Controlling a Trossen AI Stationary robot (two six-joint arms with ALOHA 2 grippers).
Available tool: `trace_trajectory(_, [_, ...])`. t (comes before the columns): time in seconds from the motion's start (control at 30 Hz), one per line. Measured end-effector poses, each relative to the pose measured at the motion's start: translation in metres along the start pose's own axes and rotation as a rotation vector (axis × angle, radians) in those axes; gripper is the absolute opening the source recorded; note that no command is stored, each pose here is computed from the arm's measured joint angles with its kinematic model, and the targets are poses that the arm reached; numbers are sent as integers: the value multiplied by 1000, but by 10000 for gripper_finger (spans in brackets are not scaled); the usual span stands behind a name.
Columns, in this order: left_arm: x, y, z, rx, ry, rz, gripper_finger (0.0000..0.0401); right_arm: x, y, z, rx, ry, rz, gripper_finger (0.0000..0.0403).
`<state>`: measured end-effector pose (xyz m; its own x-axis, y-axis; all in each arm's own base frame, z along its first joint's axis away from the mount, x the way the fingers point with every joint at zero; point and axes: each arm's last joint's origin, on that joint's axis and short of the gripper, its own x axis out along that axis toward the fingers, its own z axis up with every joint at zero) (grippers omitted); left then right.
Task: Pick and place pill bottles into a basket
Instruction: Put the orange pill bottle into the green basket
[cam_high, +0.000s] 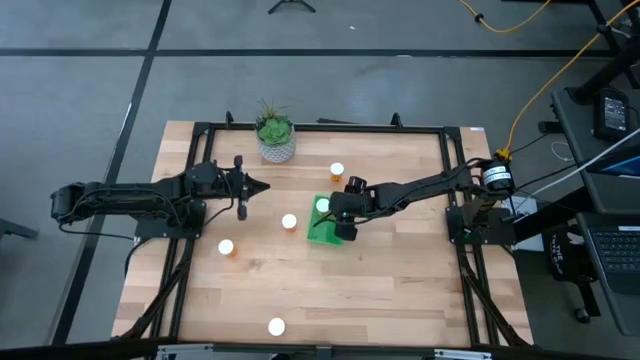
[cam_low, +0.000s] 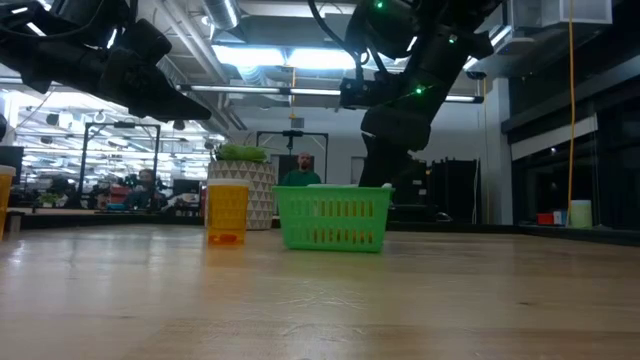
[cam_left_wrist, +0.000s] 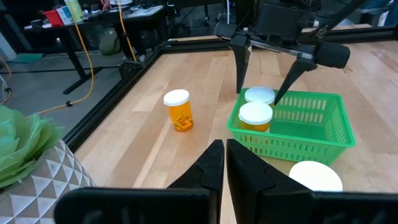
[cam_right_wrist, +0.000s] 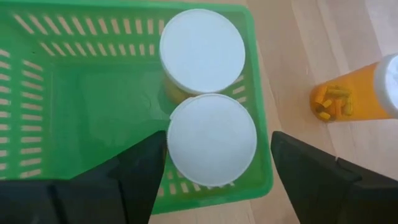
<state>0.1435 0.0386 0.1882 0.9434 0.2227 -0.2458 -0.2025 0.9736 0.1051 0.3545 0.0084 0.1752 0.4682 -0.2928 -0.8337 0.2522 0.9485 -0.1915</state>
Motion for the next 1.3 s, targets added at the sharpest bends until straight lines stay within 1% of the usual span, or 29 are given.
trace_trajectory(0.27, [0, 0, 0, 0, 0, 0, 16, -5, -1, 4, 5, -19, 4, 291])
trace_trajectory(0.37, [0, 0, 0, 0, 2, 13, 18, -9, -1, 9, 0, -22, 5, 291])
trace_trajectory(0.43, [0, 1, 0, 0, 5, 26, 22, -14, -1, 17, -32, -34, 14, 291])
trace_trajectory(0.53, [0, 1, 0, 22, 9, 46, 28, -33, -2, 33, -84, -88, 22, 291])
trace_trajectory(0.63, [0, 2, -1, 52, 13, 54, 35, -63, -7, 49, -116, -188, 32, 291])
trace_trajectory(0.73, [0, 2, -1, 61, 15, 55, 42, -89, -15, 52, -110, -261, 38, 291])
trace_trajectory(0.87, [0, 2, -1, 90, 20, 78, 51, -109, -26, 33, -41, -340, 23, 291])
trace_trajectory(0.97, [-1, 2, -1, 113, 20, 68, 55, -107, -27, 10, -5, -430, 2, 291])
trace_trajectory(1.07, [-1, 1, -1, 113, 14, 56, 56, -104, -26, -11, 12, -561, 18, 291])
trace_trajectory(1.13, [-1, 1, 0, 106, 10, 29, 54, -100, -27, -25, 27, -640, 27, 291])
trace_trajectory(1.2, [-1, -1, 0, 76, 1, -34, 52, -94, -26, -37, 46, -693, 34, 291])
trace_trajectory(1.3, [-2, -4, 0, 21, -7, -119, 50, -87, -27, -53, 64, -739, 38, 291])
